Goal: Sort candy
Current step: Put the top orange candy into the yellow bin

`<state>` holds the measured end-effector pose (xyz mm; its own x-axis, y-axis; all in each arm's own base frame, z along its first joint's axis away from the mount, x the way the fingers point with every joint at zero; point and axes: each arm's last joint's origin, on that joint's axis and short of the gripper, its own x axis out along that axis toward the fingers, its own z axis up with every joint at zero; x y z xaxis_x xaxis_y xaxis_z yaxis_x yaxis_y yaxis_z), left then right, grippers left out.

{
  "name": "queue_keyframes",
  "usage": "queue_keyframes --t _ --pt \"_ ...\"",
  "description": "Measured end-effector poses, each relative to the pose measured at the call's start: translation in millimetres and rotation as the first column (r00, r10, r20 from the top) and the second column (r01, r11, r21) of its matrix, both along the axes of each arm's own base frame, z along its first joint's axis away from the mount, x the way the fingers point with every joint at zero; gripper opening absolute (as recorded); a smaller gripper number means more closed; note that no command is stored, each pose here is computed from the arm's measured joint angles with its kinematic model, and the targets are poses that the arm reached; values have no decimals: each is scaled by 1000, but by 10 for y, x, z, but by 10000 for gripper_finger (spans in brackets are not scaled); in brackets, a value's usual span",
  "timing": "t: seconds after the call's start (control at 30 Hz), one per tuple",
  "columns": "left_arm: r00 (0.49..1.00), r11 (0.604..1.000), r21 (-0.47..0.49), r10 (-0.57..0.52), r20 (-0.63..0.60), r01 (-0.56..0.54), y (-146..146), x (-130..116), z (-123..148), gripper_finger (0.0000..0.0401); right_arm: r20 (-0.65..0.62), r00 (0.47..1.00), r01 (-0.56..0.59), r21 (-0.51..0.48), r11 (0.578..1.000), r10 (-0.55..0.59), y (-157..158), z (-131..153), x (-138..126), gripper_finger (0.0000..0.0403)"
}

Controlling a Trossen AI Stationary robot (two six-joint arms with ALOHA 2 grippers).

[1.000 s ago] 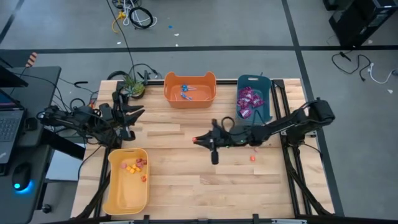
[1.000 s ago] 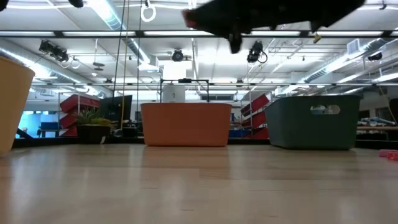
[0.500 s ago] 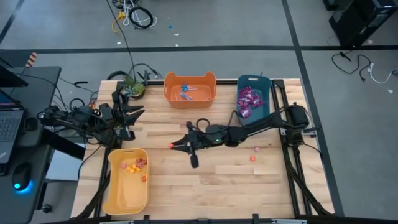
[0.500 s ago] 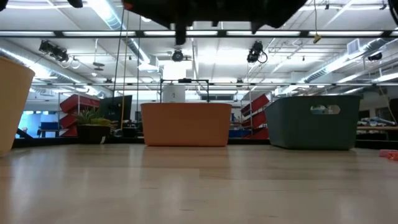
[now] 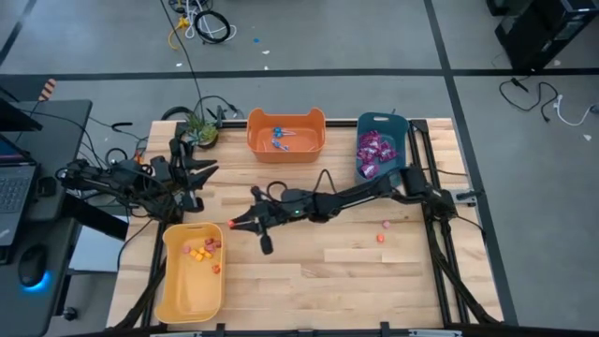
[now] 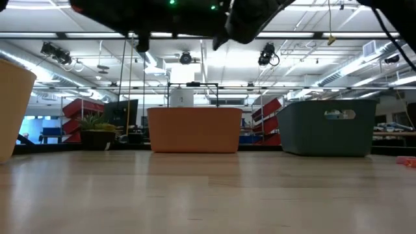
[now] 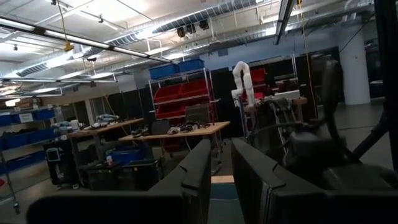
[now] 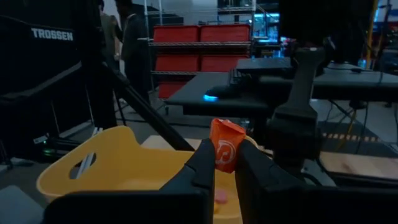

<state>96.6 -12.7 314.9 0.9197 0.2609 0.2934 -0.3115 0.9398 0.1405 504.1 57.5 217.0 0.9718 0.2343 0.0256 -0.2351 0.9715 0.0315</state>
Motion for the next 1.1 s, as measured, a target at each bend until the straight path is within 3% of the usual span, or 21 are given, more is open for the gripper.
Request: queue_keyframes --t 0.4,0.73,0.9,1.1 --pt "1000 1000 -19 -5 6 5 1 -1 0 67 9 1000 -14 -3 1000 14 -20 -348 417 36" --pt "1000 1000 -19 -5 5 5 1 -1 0 67 -21 995 -93 91 991 95 -33 -735 683 32" --pt "1000 1000 -16 -5 -5 5 0 2 -9 67 -26 992 -122 121 985 126 -63 -725 719 35" --pt "1000 1000 -11 -6 -21 5 -2 7 -24 67 -31 992 -119 123 985 124 -92 -727 721 71"
